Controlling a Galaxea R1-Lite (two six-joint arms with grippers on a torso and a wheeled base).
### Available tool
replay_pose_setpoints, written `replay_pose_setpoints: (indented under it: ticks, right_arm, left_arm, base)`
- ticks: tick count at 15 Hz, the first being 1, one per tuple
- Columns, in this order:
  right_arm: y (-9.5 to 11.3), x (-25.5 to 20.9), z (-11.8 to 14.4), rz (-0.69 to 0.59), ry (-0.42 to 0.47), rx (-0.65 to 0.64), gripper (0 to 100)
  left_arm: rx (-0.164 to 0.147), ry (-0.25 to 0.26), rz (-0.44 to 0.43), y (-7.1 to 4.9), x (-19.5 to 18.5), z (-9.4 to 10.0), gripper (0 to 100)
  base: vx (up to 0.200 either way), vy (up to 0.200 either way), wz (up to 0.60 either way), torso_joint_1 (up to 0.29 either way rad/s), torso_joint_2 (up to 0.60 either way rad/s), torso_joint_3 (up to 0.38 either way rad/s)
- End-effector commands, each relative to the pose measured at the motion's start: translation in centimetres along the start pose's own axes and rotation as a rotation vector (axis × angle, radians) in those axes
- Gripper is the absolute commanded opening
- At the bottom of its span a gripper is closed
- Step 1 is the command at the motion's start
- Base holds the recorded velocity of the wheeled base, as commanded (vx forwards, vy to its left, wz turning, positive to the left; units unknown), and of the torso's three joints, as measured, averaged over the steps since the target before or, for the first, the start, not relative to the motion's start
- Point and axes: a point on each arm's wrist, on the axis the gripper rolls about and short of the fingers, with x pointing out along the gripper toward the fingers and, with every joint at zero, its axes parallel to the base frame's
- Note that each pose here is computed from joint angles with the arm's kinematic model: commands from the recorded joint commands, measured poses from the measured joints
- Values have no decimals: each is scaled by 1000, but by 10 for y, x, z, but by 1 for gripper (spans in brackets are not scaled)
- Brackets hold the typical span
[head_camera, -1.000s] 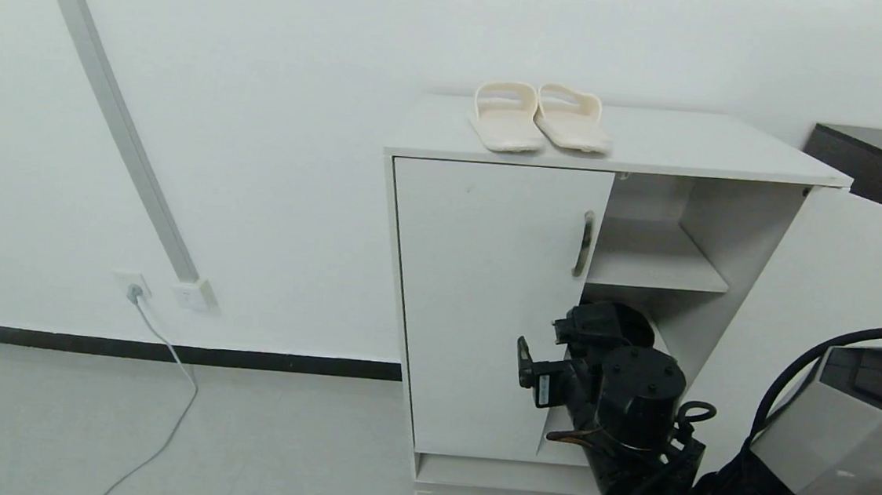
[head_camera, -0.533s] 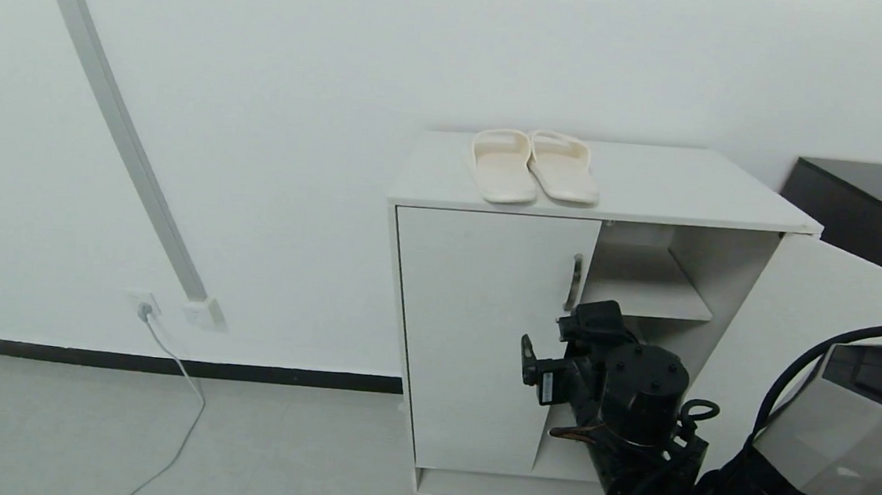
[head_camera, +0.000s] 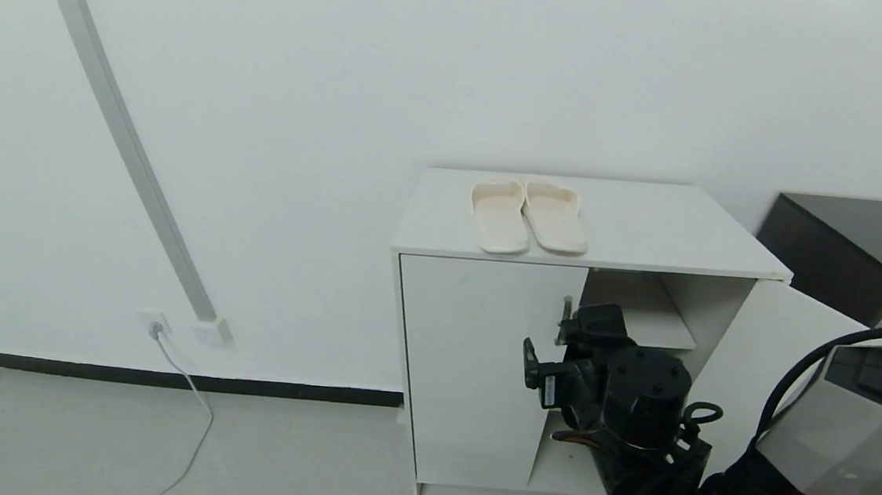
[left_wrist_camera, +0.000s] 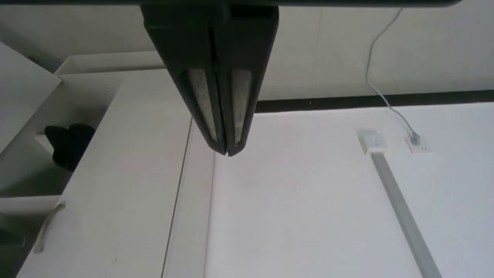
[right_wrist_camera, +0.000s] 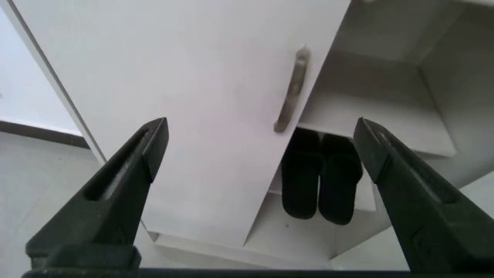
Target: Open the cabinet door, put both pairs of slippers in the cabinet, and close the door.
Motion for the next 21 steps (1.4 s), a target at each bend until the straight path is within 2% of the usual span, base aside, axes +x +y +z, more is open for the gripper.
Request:
replay_pose_setpoints:
  ticks: [1, 5, 7, 10, 11, 14, 19, 21]
  right_arm:
    - [0, 0, 0, 2, 0, 0, 100]
    - [0, -1, 2, 49, -13, 1, 100]
    - [0, -1, 20, 63, -36, 12, 100]
    - [3, 2, 41, 68, 29, 48, 100]
    - [7, 6, 53, 69, 92, 88, 100]
    - [12, 14, 81, 66, 105, 130, 100]
    - [18, 31, 67, 76, 126, 136, 100]
    - [18, 32, 65, 76, 130, 134, 100]
  left_arm:
    - [1, 1, 0, 0, 0, 0, 0]
    - [-1, 1, 0, 0, 0, 0, 0]
    - [-1, 1, 0, 0, 0, 0, 0]
    - [-1, 1, 0, 0, 0, 0, 0]
    - [-1, 1, 0, 0, 0, 0, 0]
    - [-1, 1, 0, 0, 0, 0, 0]
    - [-1, 1, 0, 0, 0, 0, 0]
    - [1, 1, 0, 0, 0, 0, 0]
  base:
    - [0, 0, 0, 232, -559, -315]
    - [0, 0, 0, 257, -582, -326]
    - [0, 0, 0, 261, -586, -320]
    - [0, 0, 0, 136, -297, -163]
    - [0, 0, 0, 22, -51, -32]
    - [0, 0, 0, 0, 0, 0]
    - [0, 0, 0, 0, 0, 0]
    - [200, 0, 0, 2, 5, 0]
